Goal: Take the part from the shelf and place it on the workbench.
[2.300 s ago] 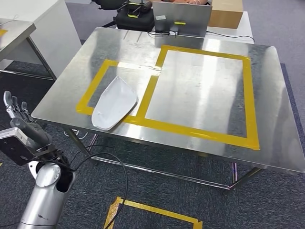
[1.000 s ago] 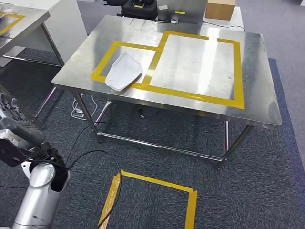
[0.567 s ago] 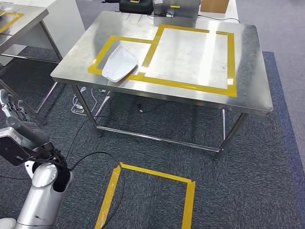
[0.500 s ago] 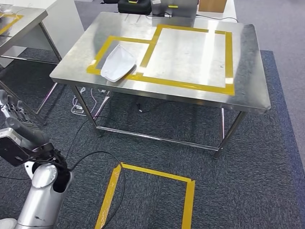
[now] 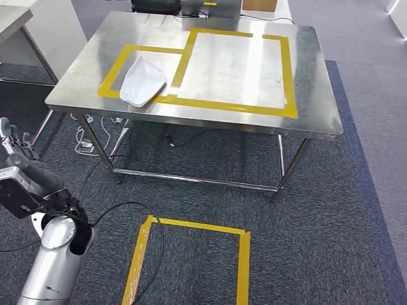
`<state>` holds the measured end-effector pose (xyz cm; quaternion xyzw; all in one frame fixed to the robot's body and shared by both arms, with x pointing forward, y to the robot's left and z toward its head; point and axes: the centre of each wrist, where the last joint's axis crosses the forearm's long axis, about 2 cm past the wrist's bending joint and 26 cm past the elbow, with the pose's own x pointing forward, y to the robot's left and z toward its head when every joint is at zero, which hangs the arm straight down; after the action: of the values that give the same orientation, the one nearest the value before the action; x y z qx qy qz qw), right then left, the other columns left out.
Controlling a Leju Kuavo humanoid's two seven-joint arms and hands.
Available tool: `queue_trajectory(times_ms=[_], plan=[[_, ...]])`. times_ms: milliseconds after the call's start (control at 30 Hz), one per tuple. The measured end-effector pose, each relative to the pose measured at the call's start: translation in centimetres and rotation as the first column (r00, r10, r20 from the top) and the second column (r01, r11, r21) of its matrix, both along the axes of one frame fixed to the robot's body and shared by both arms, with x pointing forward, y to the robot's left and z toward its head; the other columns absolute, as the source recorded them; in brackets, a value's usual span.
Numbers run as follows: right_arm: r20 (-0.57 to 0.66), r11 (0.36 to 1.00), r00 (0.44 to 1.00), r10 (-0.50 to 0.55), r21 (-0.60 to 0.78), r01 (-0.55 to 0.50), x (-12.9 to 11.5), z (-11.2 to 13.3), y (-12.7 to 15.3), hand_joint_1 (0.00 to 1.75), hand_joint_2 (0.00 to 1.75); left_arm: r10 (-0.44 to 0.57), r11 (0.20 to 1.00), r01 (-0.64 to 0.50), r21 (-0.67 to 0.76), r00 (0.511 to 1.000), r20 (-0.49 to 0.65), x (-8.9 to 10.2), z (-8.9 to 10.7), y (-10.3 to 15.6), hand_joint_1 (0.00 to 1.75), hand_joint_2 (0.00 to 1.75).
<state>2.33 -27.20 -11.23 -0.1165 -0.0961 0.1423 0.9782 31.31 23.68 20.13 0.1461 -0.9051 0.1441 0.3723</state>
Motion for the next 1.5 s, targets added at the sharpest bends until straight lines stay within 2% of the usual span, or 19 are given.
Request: queue_trajectory(times_ms=[733,1233,1500], plan=[[-0.01,0.997,1.0,-0.017,-0.07,0.016,0.4,0.1,0.8,0.0,0.0,0.028,1.0,-0.027,0.016,0.999,-0.045,-0.4,-0.8,0.1,0.0,0.0],[-0.002,0.996,0.999,-0.042,-0.084,0.041,0.5,0.2,1.1,0.0,0.0,0.036,0.999,-0.035,0.036,0.999,-0.029,-0.3,-0.4,0.0,0.0,0.0],[0.021,0.994,0.997,-0.075,-0.08,0.077,1.0,0.2,1.1,0.0,0.0,0.049,0.997,-0.051,0.064,0.998,0.034,-0.4,0.7,-0.1,0.0,0.0]])
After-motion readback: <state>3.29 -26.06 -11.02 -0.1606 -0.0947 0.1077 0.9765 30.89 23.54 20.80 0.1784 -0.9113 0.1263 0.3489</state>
